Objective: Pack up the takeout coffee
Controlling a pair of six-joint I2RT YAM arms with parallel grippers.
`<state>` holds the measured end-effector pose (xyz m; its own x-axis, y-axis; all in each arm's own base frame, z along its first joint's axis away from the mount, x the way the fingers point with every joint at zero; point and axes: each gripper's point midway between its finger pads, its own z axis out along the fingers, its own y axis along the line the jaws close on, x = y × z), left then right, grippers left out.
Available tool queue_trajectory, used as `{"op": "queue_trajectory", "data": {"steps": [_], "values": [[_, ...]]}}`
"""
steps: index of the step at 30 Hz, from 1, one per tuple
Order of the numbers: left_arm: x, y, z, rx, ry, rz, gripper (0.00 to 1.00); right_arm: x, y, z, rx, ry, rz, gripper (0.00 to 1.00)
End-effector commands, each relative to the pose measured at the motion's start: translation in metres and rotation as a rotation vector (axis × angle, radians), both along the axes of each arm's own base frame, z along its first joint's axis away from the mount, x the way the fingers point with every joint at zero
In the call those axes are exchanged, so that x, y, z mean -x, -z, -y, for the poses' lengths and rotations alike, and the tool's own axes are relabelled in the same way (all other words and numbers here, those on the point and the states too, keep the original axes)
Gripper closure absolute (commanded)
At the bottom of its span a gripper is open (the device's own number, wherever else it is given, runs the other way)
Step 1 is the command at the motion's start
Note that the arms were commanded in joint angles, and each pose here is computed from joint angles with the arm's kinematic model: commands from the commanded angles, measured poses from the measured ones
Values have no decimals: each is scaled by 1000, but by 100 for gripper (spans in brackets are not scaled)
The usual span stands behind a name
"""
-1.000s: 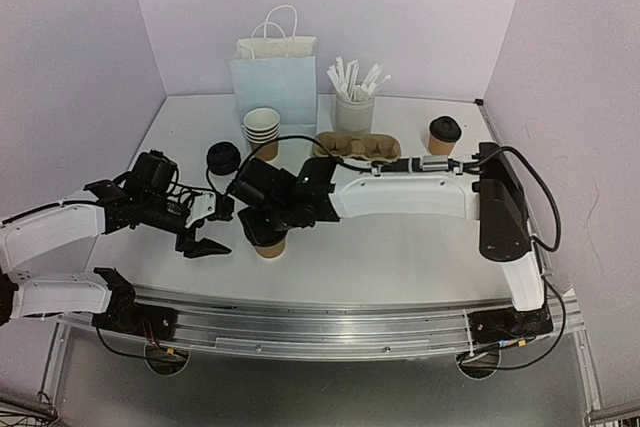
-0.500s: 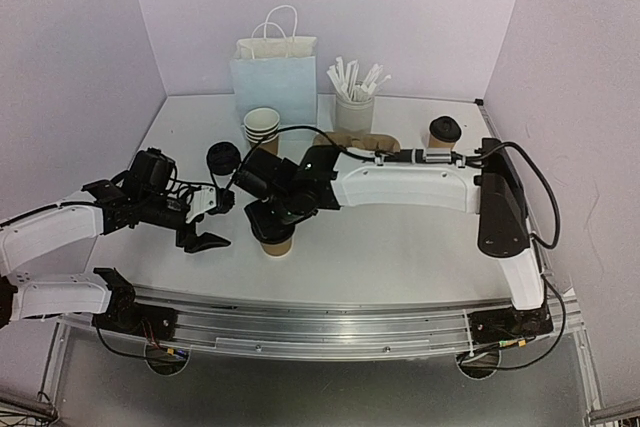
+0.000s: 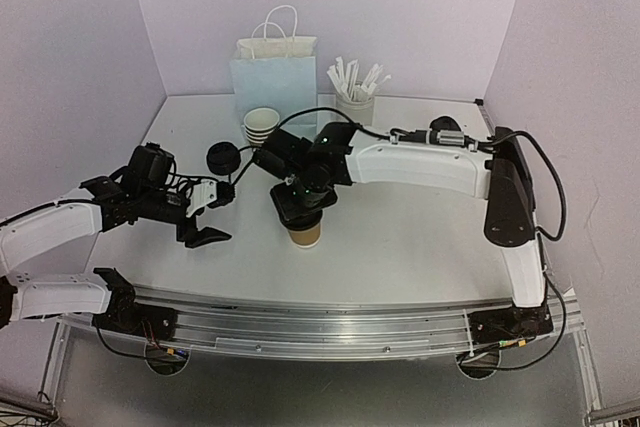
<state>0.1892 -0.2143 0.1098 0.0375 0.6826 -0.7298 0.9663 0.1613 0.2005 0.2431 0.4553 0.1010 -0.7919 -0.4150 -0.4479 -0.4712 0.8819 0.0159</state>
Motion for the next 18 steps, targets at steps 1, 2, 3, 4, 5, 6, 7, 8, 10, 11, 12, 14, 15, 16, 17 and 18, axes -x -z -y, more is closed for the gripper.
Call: {"op": "queue_trajectory", "data": {"steps": [1, 2, 3, 4, 5, 6, 7, 8, 10, 11, 12, 14, 15, 16, 17, 18], "values": [[-11, -34, 9, 63, 10, 82, 24, -9, -38, 21, -36, 64, 30, 65], [-11, -34, 9, 63, 10, 81, 24, -12, -44, 23, -45, 72, 39, 66], [-11, -33, 9, 61, 8, 82, 23, -14, -49, 25, -55, 81, 43, 66], [-11, -33, 9, 60, 7, 83, 23, -16, -55, 27, -71, 91, 47, 66], [-11, -32, 8, 58, 7, 82, 23, -18, -61, 29, -86, 102, 51, 66], [-11, -31, 8, 57, 7, 83, 23, -20, -66, 32, -100, 113, 52, 66], [-11, -31, 8, 56, 7, 83, 23, -22, -72, 36, -112, 125, 53, 66], [-11, -30, 8, 56, 7, 84, 23, -23, -77, 39, -124, 135, 56, 66], [-11, -30, 8, 58, 7, 84, 23, -26, -89, 46, -149, 156, 66, 67], [-11, -30, 8, 58, 7, 84, 23, -28, -96, 49, -164, 163, 73, 67], [-11, -30, 8, 58, 5, 85, 23, -31, -104, 51, -179, 171, 83, 67], [-11, -30, 8, 58, 3, 84, 23, -40, -124, 60, -213, 196, 110, 67], [-11, -29, 8, 57, 3, 82, 23, -45, -134, 65, -230, 209, 123, 67], [-11, -29, 8, 58, 3, 83, 23, -50, -144, 72, -249, 224, 137, 67], [-11, -29, 8, 59, 2, 83, 23, -55, -155, 79, -267, 240, 152, 68], [-11, -29, 8, 59, 1, 82, 23, -61, -166, 88, -281, 256, 171, 68]]}}
